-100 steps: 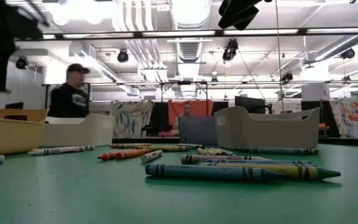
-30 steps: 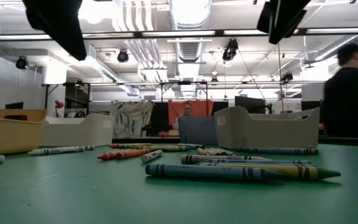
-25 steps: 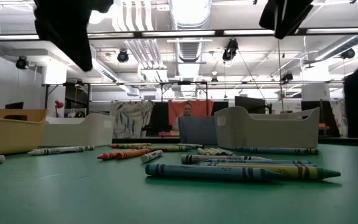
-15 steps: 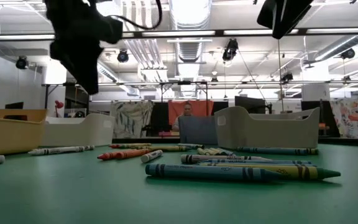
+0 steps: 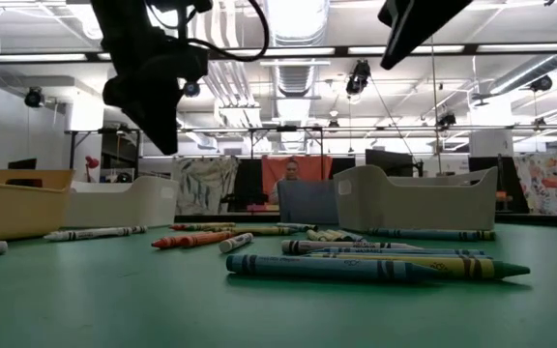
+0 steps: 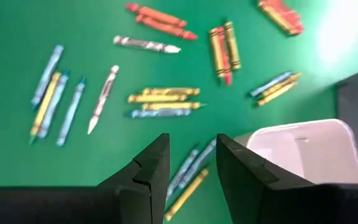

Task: Sort crayons
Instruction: Put the white crayon into the black bin

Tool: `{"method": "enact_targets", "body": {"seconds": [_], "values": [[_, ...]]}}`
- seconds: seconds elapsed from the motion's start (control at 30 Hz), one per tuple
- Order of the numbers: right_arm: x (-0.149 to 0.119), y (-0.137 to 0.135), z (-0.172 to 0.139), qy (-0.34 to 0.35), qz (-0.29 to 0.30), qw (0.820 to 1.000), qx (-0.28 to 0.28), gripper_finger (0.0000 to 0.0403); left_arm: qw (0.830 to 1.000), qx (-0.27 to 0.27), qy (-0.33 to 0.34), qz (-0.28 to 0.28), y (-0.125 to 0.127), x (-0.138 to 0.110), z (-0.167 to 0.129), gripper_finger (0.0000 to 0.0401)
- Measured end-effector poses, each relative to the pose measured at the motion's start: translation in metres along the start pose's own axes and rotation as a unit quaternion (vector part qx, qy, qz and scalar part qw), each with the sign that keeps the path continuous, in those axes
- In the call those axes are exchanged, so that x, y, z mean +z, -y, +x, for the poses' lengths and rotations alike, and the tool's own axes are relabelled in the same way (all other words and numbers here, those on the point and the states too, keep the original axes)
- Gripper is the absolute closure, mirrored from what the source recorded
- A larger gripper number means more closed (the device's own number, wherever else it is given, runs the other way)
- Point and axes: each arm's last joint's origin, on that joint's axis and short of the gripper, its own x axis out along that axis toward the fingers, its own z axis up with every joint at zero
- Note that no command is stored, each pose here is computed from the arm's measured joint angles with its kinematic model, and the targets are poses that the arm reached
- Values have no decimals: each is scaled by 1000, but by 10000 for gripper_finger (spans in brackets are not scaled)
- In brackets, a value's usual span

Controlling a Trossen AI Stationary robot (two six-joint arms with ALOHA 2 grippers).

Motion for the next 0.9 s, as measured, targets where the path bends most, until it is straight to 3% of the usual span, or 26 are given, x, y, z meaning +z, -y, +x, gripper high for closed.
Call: {"method": "enact_targets", "body": {"seconds": [0.1, 0.33, 0.47, 0.67, 0.9], "values": [[1, 1, 0, 6, 14, 1000, 0, 284, 999, -23, 17, -24, 8, -1, -3, 349], [1, 0, 0, 6, 31, 999, 8, 284, 990, -115, 76, -15, 40, -8, -16, 349], [1, -3, 0, -8, 75, 996, 49, 284, 982, -162, 96, -36, 56, -15, -25, 349], [-3, -13, -3, -44, 130, 984, 117, 284, 972, -195, 99, -84, 70, -30, -35, 349], [-9, -32, -9, -54, 139, 980, 131, 284, 965, -220, 115, -84, 100, -48, -26, 349]]}}
